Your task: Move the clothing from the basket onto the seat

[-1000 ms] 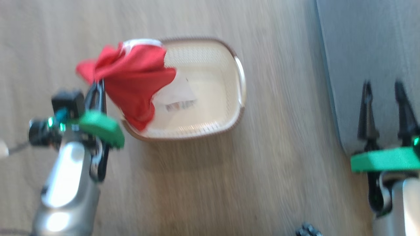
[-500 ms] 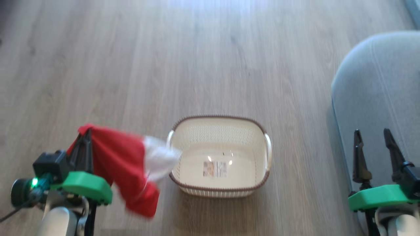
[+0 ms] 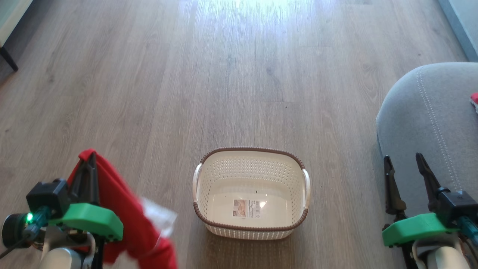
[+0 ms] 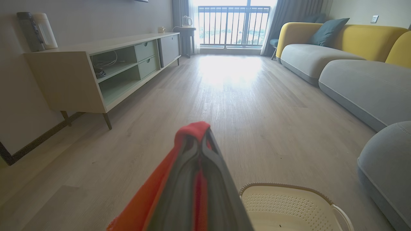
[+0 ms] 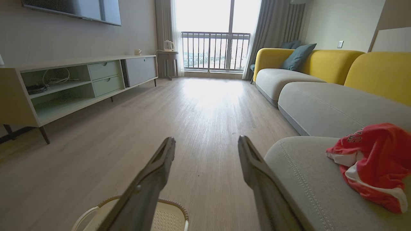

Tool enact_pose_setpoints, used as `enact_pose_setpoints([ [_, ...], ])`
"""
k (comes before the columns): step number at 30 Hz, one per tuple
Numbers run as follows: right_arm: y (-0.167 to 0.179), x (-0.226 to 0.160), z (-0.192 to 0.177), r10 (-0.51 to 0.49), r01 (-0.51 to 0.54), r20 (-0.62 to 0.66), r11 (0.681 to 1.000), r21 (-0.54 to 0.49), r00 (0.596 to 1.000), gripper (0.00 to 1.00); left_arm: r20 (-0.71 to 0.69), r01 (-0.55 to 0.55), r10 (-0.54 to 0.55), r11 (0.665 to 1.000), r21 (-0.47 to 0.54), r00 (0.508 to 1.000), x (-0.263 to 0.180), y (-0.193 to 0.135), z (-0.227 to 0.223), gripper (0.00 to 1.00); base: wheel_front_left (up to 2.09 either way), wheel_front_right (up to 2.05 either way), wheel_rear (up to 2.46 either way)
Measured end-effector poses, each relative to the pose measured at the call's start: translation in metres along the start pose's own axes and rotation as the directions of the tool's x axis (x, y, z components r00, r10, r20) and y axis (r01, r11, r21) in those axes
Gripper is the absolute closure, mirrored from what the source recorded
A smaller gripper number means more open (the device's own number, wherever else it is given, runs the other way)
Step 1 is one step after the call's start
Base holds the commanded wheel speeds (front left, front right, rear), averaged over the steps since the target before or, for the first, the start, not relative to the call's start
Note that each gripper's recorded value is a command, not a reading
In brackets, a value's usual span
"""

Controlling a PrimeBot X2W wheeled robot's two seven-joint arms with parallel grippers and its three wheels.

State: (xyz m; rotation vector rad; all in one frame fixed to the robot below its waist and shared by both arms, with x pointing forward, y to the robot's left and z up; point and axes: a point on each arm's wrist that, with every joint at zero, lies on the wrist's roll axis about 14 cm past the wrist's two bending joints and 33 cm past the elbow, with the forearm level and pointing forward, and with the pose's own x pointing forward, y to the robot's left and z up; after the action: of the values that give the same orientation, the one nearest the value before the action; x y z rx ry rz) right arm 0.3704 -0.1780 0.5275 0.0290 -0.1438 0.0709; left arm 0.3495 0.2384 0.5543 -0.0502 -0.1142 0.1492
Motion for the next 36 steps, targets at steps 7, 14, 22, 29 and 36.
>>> enact_pose_setpoints([
  [7, 0.005, 0.000, -0.004, 0.016, -0.016, -0.011, 1.000, 0.004, 1.000, 0.00, -0.005, -0.002, 0.002, 1.000, -0.002, 1.000, -0.001, -0.001, 0.000, 1.00, 0.00, 0.00, 0.00],
  [14, 0.040, 0.002, -0.007, 0.124, -0.124, -0.019, 0.992, -0.001, 0.992, 0.00, -0.027, 0.036, -0.036, 0.999, -0.007, 0.999, -0.002, -0.013, -0.003, 1.00, 0.00, 0.00, 0.00],
  [22, 0.152, 0.005, 0.014, 0.467, -0.468, 0.050, 0.884, 0.016, 0.883, 0.00, -0.033, 0.207, -0.208, 0.978, -0.037, 0.978, -0.003, -0.064, 0.002, 1.00, 0.00, 0.00, 0.00],
  [29, 0.226, -0.009, 0.031, 0.670, -0.677, 0.101, 0.734, 0.056, 0.735, 0.00, 0.003, 0.336, -0.337, 0.939, -0.065, 0.942, -0.007, -0.105, 0.019, 1.00, 0.00, 0.00, 0.00],
  [36, 0.241, -0.007, 0.030, 0.722, -0.727, 0.091, 0.685, 0.044, 0.686, 0.00, 0.012, 0.482, -0.483, 0.870, -0.102, 0.875, -0.029, -0.151, 0.028, 1.00, 0.00, 0.00, 0.00],
])
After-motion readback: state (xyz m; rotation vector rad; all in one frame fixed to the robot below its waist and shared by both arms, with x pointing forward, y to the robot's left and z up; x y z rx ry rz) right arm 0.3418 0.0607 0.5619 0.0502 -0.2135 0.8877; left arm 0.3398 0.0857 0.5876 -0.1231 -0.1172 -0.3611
